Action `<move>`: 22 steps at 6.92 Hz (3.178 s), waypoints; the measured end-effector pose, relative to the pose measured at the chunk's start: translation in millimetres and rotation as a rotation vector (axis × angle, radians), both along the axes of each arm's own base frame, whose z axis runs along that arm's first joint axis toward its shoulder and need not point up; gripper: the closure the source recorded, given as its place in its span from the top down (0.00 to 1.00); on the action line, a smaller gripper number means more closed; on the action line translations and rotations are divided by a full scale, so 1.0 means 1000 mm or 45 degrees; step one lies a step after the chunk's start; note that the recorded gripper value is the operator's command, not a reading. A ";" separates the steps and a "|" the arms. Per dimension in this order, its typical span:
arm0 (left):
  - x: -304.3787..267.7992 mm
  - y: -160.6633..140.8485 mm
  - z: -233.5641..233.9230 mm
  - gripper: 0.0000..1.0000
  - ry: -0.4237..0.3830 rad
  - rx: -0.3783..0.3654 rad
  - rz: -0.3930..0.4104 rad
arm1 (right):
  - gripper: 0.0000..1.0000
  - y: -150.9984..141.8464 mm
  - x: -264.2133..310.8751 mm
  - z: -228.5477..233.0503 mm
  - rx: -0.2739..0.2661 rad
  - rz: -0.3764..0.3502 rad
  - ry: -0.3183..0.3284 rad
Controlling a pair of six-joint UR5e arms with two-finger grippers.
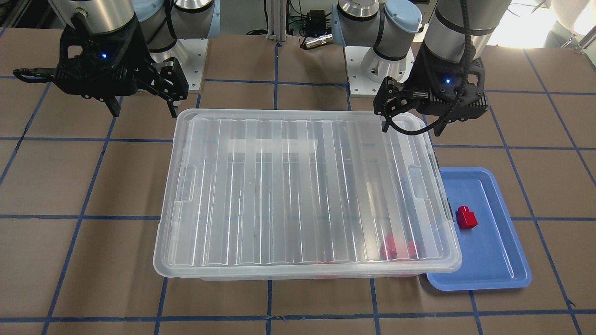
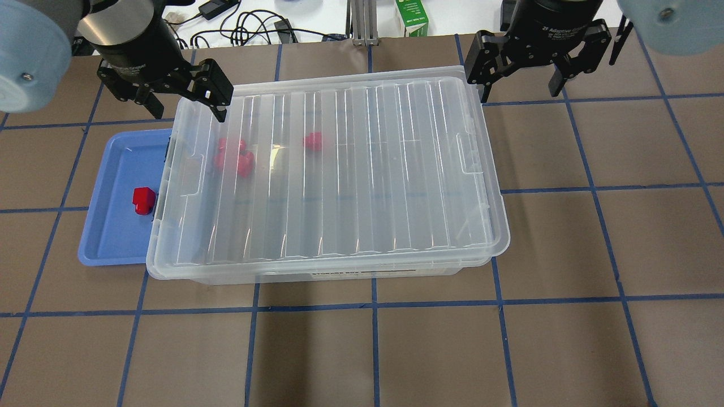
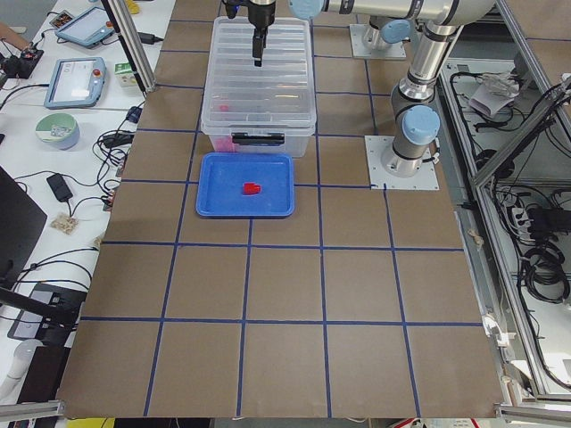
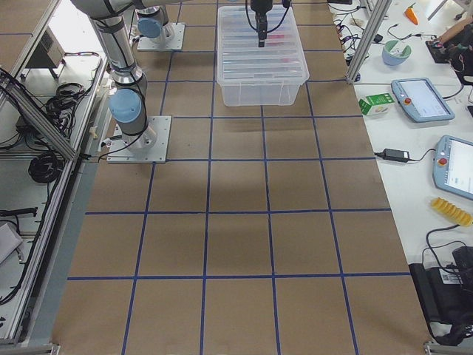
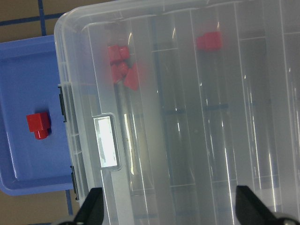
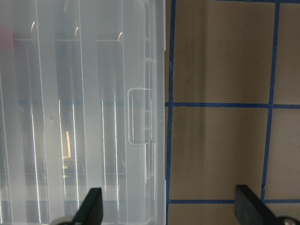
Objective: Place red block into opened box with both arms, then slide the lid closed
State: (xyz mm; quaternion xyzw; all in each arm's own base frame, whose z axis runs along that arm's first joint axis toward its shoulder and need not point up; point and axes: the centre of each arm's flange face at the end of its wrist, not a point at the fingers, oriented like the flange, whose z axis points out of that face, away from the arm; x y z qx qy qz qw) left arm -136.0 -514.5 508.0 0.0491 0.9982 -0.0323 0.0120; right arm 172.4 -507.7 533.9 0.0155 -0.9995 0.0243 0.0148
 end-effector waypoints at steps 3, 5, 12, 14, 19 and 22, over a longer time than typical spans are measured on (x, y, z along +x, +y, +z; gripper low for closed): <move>0.000 0.000 0.000 1.00 -0.001 0.001 -0.001 | 1.00 -0.002 -0.001 -0.055 0.056 -0.003 0.012; 0.000 0.000 0.000 1.00 -0.001 0.001 0.000 | 1.00 -0.010 -0.003 -0.137 0.008 0.002 0.013; 0.013 -0.003 0.004 1.00 -0.023 0.006 0.024 | 1.00 -0.033 -0.050 -0.194 -0.088 0.006 0.112; 0.042 -0.016 -0.014 1.00 -0.025 0.058 0.020 | 1.00 -0.041 -0.095 -0.192 -0.073 0.014 0.126; 0.214 -0.066 -0.098 1.00 0.030 0.242 -0.044 | 1.00 -0.044 -0.180 -0.184 -0.048 0.001 0.162; 0.265 -0.083 -0.165 1.00 0.082 0.344 -0.016 | 1.00 -0.038 -0.209 -0.171 -0.058 -0.003 0.209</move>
